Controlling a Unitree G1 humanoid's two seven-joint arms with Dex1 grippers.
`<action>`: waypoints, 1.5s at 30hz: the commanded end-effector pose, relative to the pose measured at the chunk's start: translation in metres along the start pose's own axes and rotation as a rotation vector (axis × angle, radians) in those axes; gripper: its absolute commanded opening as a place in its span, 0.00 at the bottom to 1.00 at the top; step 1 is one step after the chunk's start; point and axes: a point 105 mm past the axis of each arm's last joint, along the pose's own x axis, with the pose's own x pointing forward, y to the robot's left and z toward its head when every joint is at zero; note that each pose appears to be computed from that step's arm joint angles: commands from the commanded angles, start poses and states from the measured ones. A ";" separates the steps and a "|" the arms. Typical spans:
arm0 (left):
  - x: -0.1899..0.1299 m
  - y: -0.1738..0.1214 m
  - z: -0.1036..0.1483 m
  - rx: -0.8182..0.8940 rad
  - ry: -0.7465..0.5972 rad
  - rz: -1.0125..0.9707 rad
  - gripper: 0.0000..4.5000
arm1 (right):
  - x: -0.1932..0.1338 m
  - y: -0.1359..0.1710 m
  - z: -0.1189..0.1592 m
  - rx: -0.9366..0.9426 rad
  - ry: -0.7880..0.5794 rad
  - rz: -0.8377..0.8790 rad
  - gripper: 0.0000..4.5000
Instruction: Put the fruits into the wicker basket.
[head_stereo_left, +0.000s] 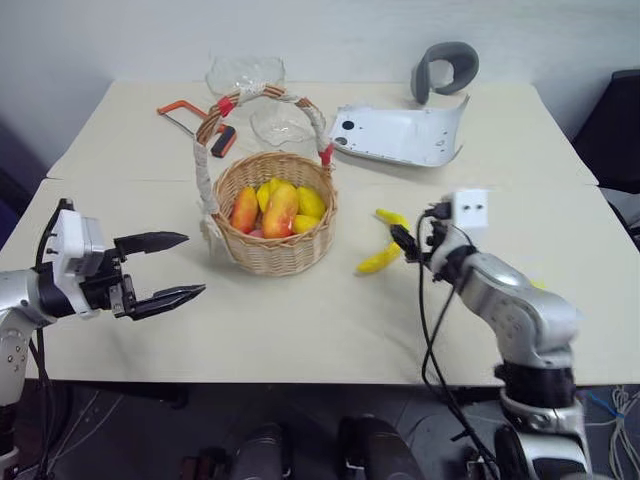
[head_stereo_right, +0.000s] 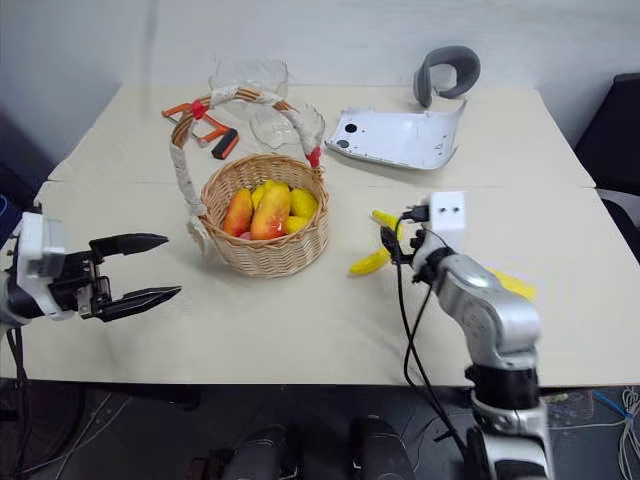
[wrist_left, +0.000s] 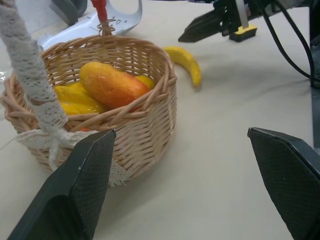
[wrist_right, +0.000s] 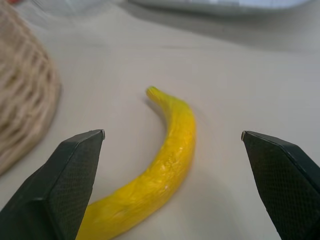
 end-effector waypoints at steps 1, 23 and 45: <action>0.002 -0.011 0.005 0.023 -0.023 0.012 0.98 | 0.012 0.005 0.006 -0.004 0.005 -0.031 1.00; 0.004 -0.008 0.016 0.009 -0.097 0.111 1.00 | -0.058 0.089 0.050 -0.494 0.017 0.853 0.15; 0.001 -0.015 0.007 -0.147 -0.232 0.277 1.00 | 0.011 0.252 0.124 -0.667 -0.320 0.828 0.59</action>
